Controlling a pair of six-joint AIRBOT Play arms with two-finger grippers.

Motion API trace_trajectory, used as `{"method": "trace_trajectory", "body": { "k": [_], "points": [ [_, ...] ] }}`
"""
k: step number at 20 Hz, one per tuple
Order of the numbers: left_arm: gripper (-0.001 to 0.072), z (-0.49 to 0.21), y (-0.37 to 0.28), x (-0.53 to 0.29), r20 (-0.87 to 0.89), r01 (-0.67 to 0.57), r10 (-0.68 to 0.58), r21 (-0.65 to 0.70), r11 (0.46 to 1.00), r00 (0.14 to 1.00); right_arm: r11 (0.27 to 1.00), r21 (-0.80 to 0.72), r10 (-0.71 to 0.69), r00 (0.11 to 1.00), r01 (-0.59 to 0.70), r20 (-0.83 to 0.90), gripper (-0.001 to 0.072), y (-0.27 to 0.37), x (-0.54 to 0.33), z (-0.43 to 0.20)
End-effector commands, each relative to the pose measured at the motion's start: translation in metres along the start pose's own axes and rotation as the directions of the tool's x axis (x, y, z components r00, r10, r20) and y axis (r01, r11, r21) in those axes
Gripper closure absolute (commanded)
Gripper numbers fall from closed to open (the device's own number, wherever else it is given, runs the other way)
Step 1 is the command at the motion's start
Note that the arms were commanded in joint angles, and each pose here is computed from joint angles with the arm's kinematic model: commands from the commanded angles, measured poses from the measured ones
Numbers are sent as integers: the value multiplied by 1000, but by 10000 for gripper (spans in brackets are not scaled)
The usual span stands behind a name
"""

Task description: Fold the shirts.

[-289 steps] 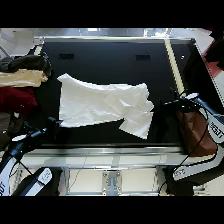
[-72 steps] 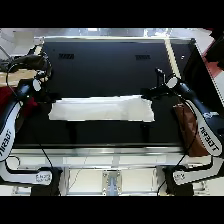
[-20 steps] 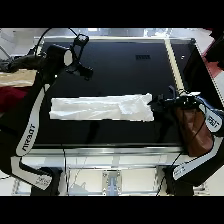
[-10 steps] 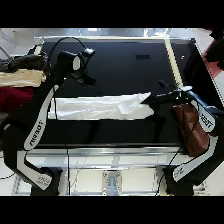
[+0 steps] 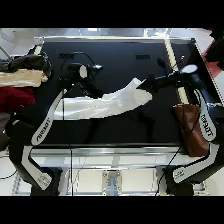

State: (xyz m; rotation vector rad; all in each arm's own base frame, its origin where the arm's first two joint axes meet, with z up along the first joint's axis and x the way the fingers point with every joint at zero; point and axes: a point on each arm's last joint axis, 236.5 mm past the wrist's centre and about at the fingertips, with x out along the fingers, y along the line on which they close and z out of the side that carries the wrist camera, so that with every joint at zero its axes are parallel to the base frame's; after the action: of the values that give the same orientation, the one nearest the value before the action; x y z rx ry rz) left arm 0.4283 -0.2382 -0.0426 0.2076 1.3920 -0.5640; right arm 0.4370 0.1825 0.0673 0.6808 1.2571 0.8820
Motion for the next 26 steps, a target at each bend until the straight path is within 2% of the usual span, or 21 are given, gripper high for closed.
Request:
{"method": "trace_trajectory", "body": {
  "k": [1,7,13,14,17,19,24,26],
  "points": [
    [699,-10,-13,29,-60,49,-49,9,999,997,995,-98,-3,1000,2,-18,694,54,20,6],
    [699,-17,-14,48,-100,61,-60,12,998,993,963,-268,2,1000,3,17,696,137,55,14],
    [699,-14,-7,30,-75,53,-52,2,999,996,948,-318,28,999,-17,30,696,181,82,7],
    [699,-13,4,14,-61,30,-30,-3,1000,998,946,-323,30,999,-23,17,697,184,87,2],
    [699,-38,78,-58,-76,-166,166,11,986,983,944,-326,46,999,-43,3,698,200,105,-9],
    [698,-60,126,-107,-74,-245,241,-64,967,968,935,-352,64,998,-52,24,699,217,123,-13],
    [698,-112,208,-198,9,-307,327,-322,896,945,929,-358,125,990,-93,65,699,251,210,-35],
    [698,-130,228,-220,26,-322,359,-390,863,933,942,-310,160,983,-124,92,698,256,261,-48]
  ]
}}
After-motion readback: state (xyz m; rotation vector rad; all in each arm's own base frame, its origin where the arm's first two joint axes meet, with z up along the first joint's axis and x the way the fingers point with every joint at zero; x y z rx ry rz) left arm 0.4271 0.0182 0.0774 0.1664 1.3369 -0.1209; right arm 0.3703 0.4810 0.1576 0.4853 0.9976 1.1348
